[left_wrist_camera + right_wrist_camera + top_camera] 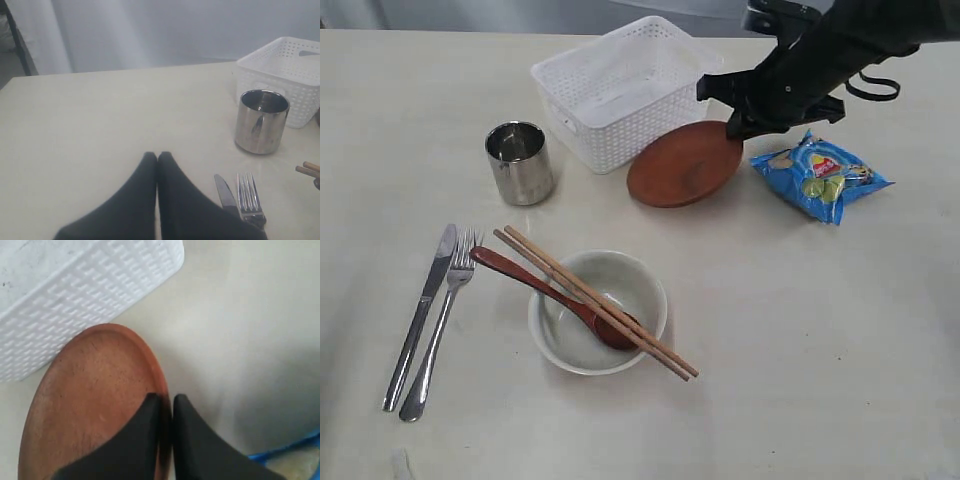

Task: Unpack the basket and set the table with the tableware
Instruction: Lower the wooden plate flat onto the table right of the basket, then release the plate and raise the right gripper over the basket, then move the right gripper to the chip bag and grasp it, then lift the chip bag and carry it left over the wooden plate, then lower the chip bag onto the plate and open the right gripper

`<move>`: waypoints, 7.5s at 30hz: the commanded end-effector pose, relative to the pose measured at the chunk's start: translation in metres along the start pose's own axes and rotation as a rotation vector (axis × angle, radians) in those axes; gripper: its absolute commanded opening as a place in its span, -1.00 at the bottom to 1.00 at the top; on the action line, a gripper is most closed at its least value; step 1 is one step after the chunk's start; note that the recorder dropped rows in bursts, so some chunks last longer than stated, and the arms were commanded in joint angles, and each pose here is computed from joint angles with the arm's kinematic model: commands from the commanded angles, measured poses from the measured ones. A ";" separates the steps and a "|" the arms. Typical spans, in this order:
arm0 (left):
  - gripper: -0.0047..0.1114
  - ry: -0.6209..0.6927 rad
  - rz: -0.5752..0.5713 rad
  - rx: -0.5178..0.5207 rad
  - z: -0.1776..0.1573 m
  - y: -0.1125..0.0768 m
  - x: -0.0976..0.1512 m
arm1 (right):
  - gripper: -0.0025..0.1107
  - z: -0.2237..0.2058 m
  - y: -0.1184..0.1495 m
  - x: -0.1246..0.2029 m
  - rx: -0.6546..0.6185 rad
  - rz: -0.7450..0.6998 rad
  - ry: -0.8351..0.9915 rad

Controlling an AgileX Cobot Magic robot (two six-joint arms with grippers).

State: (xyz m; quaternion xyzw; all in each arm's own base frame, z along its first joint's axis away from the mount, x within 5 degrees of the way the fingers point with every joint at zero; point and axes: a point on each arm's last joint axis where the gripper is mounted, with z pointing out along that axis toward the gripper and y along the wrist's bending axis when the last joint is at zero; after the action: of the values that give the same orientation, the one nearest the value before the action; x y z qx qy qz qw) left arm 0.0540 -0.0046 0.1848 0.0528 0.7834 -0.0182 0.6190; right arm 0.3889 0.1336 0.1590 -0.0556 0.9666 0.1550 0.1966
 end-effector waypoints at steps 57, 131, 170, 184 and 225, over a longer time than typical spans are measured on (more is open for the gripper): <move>-0.92 -0.003 -0.007 0.000 0.000 0.000 0.001 | -0.96 0.068 0.113 -0.062 -0.165 -0.195 -0.198; -0.92 -0.003 -0.007 0.000 0.000 0.000 0.001 | -0.78 -0.055 -0.027 0.011 0.073 -0.379 0.142; -0.92 -0.003 -0.007 0.000 0.000 0.000 0.001 | -0.96 0.004 0.020 0.029 0.521 -1.026 0.273; -0.92 -0.003 -0.007 0.000 0.000 0.000 0.001 | -0.96 -0.059 0.089 0.021 0.385 -1.075 -0.074; -0.92 -0.003 -0.007 0.000 0.000 0.000 0.001 | -0.96 -0.173 0.056 0.046 0.078 -0.415 -0.473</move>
State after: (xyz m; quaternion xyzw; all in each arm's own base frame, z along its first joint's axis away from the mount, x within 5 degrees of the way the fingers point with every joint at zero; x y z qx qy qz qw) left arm 0.0540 -0.0046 0.1848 0.0528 0.7834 -0.0182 0.6190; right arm 0.2960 0.1407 0.2918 -0.2122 0.8941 0.0696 0.3882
